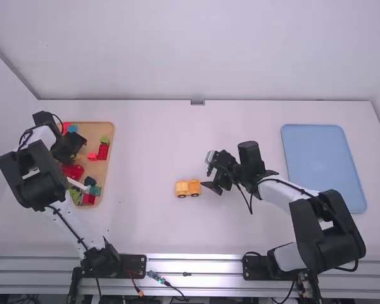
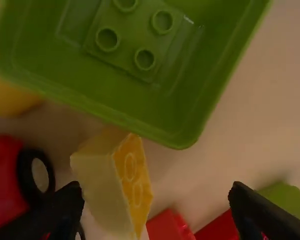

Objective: Assemble lego blocks to make yellow taxi

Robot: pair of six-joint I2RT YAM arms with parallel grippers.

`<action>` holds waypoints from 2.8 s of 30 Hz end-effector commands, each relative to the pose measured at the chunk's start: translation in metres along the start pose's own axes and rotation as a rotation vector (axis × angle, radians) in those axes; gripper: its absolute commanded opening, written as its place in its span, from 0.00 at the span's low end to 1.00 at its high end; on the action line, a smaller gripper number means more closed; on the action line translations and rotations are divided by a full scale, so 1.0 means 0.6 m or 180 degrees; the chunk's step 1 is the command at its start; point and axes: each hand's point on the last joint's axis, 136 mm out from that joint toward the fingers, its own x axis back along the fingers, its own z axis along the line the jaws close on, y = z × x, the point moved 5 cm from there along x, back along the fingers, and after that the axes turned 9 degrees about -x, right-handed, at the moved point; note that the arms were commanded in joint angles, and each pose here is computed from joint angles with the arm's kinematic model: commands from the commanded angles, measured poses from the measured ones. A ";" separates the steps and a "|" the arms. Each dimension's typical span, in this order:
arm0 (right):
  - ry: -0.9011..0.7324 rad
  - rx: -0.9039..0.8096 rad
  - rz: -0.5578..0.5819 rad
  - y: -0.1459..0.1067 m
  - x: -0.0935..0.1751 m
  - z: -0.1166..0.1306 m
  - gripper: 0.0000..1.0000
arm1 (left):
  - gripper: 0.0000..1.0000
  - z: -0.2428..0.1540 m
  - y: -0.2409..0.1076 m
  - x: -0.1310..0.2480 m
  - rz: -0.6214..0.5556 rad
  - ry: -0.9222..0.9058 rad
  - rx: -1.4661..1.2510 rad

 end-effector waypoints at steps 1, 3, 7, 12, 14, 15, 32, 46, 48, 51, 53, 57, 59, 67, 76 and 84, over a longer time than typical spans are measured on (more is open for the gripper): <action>-0.0028 0.0041 -0.0060 0.016 0.006 -0.004 0.99 | 0.76 0.002 -0.009 -0.012 0.0048 0.0060 0.0008; -0.0023 0.0033 -0.0053 0.015 0.006 -0.004 0.99 | 0.76 0.007 -0.011 -0.015 0.0037 0.0115 0.0016; -0.0021 0.0032 -0.0051 0.015 0.006 -0.003 0.99 | 0.77 0.009 -0.014 -0.023 0.0009 0.0097 0.0026; -0.0022 0.0031 -0.0051 0.015 0.006 -0.004 0.99 | 0.71 0.009 -0.015 -0.024 0.0016 0.0099 0.0027; -0.0024 0.0030 -0.0050 0.015 0.006 -0.004 0.99 | 0.70 0.010 -0.016 -0.024 0.0020 0.0102 0.0029; -0.0024 0.0031 -0.0050 0.015 0.006 -0.004 0.99 | 0.69 0.010 -0.017 -0.025 0.0022 0.0104 0.0029; -0.0015 0.0015 -0.0035 0.013 0.006 -0.003 0.99 | 0.52 0.007 -0.028 -0.033 0.0065 0.0110 -0.0001; -0.0006 0.0002 -0.0019 0.011 0.006 -0.002 0.99 | 0.71 0.012 -0.024 -0.032 0.0010 0.0207 -0.0016; -0.0005 0.0002 -0.0020 0.011 0.006 -0.002 0.99 | 0.74 0.017 -0.021 -0.032 -0.0032 0.0282 0.0058; -0.0006 0.0004 -0.0020 0.011 0.006 -0.002 0.99 | 0.67 0.007 -0.021 -0.033 -0.0040 0.0193 0.0034; -0.0006 0.0003 -0.0020 0.011 0.006 -0.002 0.99 | 0.65 0.005 -0.020 -0.033 -0.0045 0.0165 0.0031; -0.0004 0.0001 -0.0019 0.011 0.005 -0.001 0.99 | 0.60 0.004 -0.018 -0.034 -0.0066 0.0154 0.0111; -0.0005 0.0000 -0.0019 0.011 0.006 -0.002 0.99 | 0.57 0.006 -0.017 -0.034 -0.0073 0.0166 0.0113; -0.0004 0.0002 -0.0019 0.011 0.005 -0.001 0.99 | 0.57 0.013 -0.018 -0.040 -0.0130 0.0256 0.0135; -0.0005 0.0002 -0.0019 0.011 0.006 -0.002 0.99 | 0.47 0.010 -0.024 -0.050 -0.0124 0.0180 0.0107; -0.0006 0.0001 -0.0018 0.011 0.006 -0.002 0.99 | 0.36 0.008 -0.022 -0.045 -0.0110 0.0181 0.0112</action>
